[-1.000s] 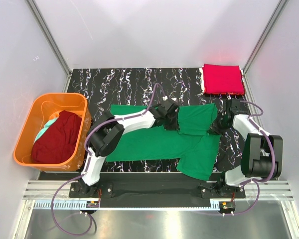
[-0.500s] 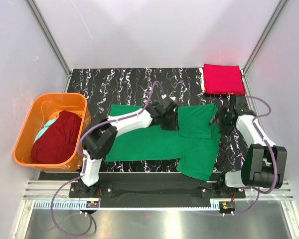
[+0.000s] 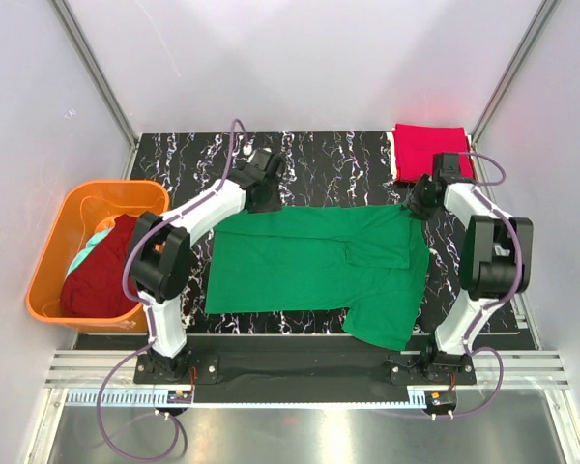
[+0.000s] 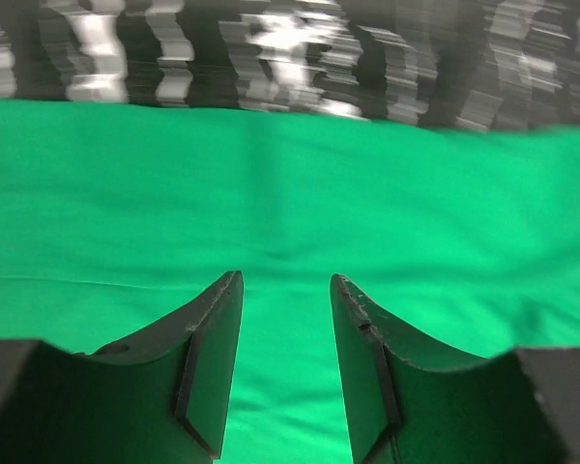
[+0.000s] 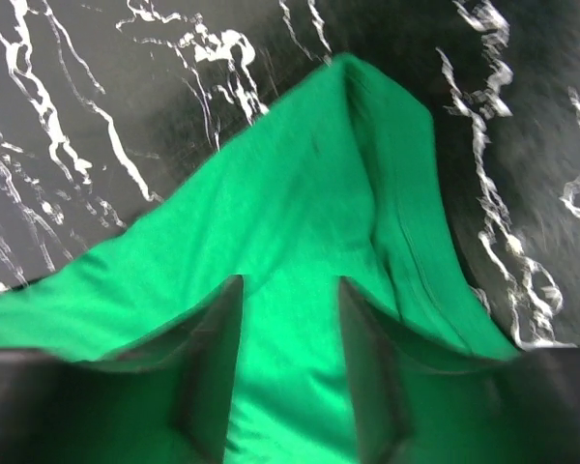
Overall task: Fold and stack the t-shirts
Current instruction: Fold the tshirt
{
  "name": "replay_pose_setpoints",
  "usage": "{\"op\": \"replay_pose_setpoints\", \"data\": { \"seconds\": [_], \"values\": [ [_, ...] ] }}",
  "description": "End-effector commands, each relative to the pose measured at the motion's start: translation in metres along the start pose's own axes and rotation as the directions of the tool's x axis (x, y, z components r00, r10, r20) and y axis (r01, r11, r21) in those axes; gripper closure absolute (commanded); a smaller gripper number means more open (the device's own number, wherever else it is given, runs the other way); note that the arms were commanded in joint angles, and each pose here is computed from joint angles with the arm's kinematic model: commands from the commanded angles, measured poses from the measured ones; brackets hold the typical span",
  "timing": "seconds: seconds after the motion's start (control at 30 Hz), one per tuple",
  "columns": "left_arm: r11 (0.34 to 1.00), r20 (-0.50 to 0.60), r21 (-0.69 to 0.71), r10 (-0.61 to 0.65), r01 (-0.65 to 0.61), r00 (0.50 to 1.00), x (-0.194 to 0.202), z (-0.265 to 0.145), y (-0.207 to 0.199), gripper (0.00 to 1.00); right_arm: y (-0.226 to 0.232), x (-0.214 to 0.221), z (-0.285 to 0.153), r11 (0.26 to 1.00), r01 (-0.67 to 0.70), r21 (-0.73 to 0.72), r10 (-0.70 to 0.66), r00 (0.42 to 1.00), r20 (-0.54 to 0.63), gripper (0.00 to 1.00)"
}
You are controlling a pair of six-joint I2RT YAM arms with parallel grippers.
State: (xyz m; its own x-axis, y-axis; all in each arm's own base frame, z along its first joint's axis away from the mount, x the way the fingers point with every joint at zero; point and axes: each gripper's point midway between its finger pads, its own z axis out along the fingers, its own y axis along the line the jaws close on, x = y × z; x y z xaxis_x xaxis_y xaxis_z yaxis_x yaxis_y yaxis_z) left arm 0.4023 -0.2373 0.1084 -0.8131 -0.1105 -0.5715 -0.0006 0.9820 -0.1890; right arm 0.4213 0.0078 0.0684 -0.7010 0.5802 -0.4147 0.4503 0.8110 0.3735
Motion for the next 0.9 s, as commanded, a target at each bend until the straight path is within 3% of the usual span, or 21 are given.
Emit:
{"op": "replay_pose_setpoints", "data": {
  "seconds": [0.0,0.13,0.33,0.53,0.87],
  "values": [
    [0.990,-0.017,-0.141,-0.018,0.015,1.000,0.001,0.018,0.048,0.54,0.011,-0.027,0.014,0.999,0.035,0.023,-0.036,0.997,0.067,0.61],
    [0.984,-0.022,-0.160,-0.082,0.078,0.996,0.004,0.034,0.073,0.54,-0.005,-0.034,0.036,0.992,0.056,0.116,-0.064,0.996,0.063,0.62],
    [0.963,-0.085,-0.224,-0.176,0.153,0.981,0.024,0.061,0.113,0.54,-0.031,-0.029,0.064,0.969,0.064,0.240,-0.065,0.998,-0.004,0.54],
    [0.940,-0.144,-0.269,-0.252,0.207,0.957,0.033,0.084,0.138,0.54,-0.033,-0.022,0.075,0.968,0.046,0.247,-0.037,0.998,-0.044,0.48],
    [0.938,-0.135,-0.220,-0.303,0.269,0.944,-0.008,0.106,0.145,0.54,0.001,-0.041,0.089,0.988,0.014,0.154,-0.009,0.999,-0.034,0.46]
  ]
}}
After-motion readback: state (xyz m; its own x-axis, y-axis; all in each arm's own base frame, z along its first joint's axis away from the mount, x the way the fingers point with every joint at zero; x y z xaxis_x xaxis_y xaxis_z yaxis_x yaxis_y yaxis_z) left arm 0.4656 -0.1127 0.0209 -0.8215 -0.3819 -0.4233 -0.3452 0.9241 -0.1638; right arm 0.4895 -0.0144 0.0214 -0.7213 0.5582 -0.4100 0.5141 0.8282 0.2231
